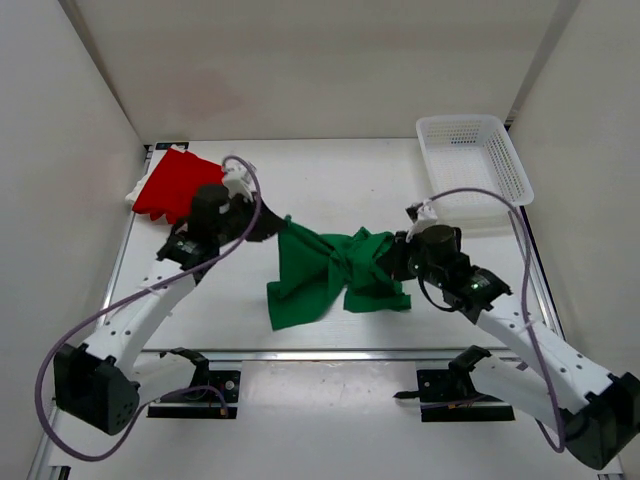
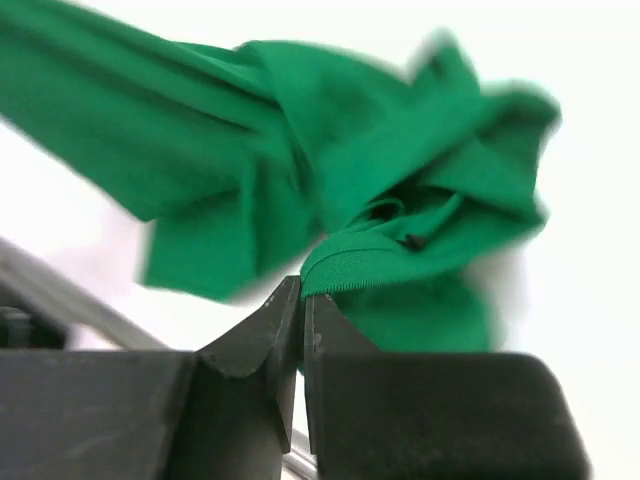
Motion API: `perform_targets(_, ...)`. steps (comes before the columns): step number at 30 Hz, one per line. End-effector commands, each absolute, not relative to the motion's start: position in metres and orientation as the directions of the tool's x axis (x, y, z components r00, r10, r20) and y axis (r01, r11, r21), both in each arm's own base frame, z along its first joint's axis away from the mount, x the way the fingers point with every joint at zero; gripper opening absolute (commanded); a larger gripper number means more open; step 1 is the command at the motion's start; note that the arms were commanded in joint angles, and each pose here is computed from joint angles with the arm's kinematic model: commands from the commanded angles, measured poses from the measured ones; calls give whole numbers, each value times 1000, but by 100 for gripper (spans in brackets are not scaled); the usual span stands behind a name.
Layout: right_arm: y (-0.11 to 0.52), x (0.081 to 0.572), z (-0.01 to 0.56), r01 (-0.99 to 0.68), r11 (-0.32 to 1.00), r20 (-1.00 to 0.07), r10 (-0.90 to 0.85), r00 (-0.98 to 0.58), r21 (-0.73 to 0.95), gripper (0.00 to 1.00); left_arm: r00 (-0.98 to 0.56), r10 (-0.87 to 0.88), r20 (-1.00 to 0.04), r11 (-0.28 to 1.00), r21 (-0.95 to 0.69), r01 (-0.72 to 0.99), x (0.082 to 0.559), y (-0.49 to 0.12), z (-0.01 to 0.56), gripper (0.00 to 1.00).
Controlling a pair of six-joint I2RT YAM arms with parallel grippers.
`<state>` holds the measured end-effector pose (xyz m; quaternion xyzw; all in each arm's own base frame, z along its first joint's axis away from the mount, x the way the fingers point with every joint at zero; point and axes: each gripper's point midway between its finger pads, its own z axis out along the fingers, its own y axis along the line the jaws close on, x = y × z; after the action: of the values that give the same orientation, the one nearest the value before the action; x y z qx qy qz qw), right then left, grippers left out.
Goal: Fold and stack the t-shirts
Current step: Flatten out the tshirt
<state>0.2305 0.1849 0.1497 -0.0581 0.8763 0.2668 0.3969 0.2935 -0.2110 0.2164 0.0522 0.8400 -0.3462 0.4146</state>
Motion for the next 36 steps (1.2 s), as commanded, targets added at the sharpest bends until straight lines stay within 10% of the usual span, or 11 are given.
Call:
perform_targets(1, 194, 233, 264, -437, 825, -872, 128, -473, 358, 1, -448, -318, -836, 689, -528, 497, 294, -188, 340, 0)
perform_targets(13, 216, 189, 439, -601, 758, -965, 156, -210, 253, 0, -32, -410, -911, 806, -378, 456, 280, -94, 546, 0)
perform_targets(26, 158, 400, 241, -349, 725, -730, 302, -613, 594, 0, -461, -373, -805, 883, -461, 91, 490, -83, 313, 2)
perform_targets(29, 145, 461, 239, -256, 815, -750, 292, -594, 520, 4, -509, -380, -772, 884, -465, 45, 542, -81, 302, 18)
perform_targets(36, 140, 451, 286, -263, 873, -848, 259, -463, 410, 48, -512, -406, -757, 889, -456, -30, 548, -56, 273, 77)
